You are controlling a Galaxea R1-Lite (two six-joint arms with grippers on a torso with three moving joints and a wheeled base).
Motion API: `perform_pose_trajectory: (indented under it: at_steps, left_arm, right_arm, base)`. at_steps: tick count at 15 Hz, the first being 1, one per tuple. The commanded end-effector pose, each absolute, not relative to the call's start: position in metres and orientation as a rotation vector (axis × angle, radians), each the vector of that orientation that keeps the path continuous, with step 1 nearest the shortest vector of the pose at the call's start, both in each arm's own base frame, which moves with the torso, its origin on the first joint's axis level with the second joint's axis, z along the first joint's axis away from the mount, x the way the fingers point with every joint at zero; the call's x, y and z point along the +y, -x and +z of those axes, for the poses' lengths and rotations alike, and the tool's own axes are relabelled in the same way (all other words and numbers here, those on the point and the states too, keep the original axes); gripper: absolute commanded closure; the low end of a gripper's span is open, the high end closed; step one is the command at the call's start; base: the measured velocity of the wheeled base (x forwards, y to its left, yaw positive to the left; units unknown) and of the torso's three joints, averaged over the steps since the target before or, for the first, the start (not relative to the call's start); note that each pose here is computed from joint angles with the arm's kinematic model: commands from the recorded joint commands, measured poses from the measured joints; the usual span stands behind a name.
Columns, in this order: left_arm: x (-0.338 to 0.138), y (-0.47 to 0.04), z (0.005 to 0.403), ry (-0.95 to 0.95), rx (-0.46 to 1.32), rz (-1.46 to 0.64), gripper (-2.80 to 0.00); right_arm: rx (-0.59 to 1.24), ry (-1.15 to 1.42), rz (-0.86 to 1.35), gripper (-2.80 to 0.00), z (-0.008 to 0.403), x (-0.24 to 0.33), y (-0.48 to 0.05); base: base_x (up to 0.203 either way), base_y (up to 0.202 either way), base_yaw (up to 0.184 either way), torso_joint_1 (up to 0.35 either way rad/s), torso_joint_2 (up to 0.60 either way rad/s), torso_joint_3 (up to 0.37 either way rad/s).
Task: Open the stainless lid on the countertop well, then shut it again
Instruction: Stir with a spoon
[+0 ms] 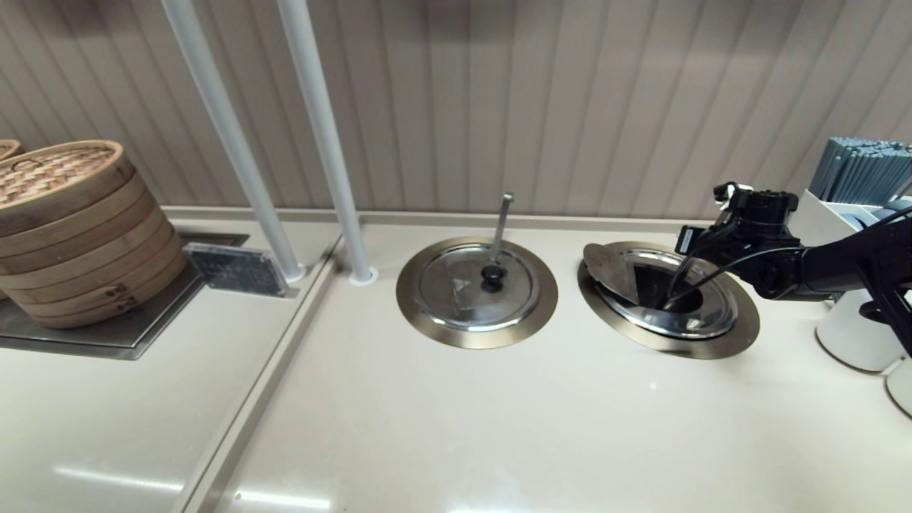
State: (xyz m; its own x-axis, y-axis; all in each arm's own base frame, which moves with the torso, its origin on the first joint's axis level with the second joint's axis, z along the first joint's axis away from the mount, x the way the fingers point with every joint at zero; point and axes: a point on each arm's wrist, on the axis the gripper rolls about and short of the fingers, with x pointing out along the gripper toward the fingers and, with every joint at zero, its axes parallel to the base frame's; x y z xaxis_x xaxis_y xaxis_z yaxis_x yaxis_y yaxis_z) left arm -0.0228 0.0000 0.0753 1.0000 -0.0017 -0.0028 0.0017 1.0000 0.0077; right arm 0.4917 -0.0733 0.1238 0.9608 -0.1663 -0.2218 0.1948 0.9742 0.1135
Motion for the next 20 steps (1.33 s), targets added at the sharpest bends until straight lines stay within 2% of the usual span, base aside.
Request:
perform_pose_trajectory:
  at_steps: [1, 6, 14, 20]
  left_arm:
    - [0.000, 0.023, 0.075, -0.008, 0.003, -0.002, 0.00]
    - [0.000, 0.023, 0.076, -0.008, 0.002, -0.002, 0.00]
    - [0.000, 0.023, 0.075, -0.008, 0.003, -0.002, 0.00]
    - [0.000, 0.023, 0.075, -0.008, 0.003, -0.002, 0.00]
  right_arm:
    - [0.170, -0.134, -0.178, -2.80, 0.134, -0.071, -0.489]
    - [0.173, -0.131, -0.181, -2.80, 0.133, -0.069, -0.488]
    - [0.343, 0.018, -0.177, -2.80, 0.145, -0.027, -0.449]
    - [0.345, 0.040, -0.182, -2.80, 0.148, -0.025, -0.446]
  base:
    - [0.000, 0.000, 0.000, 0.000, 0.00, 0.000]
    - [0.000, 0.000, 0.000, 0.000, 0.00, 0.000]
    - [0.000, 0.000, 0.000, 0.000, 0.00, 0.000]
    - [0.000, 0.000, 0.000, 0.000, 0.00, 0.000]
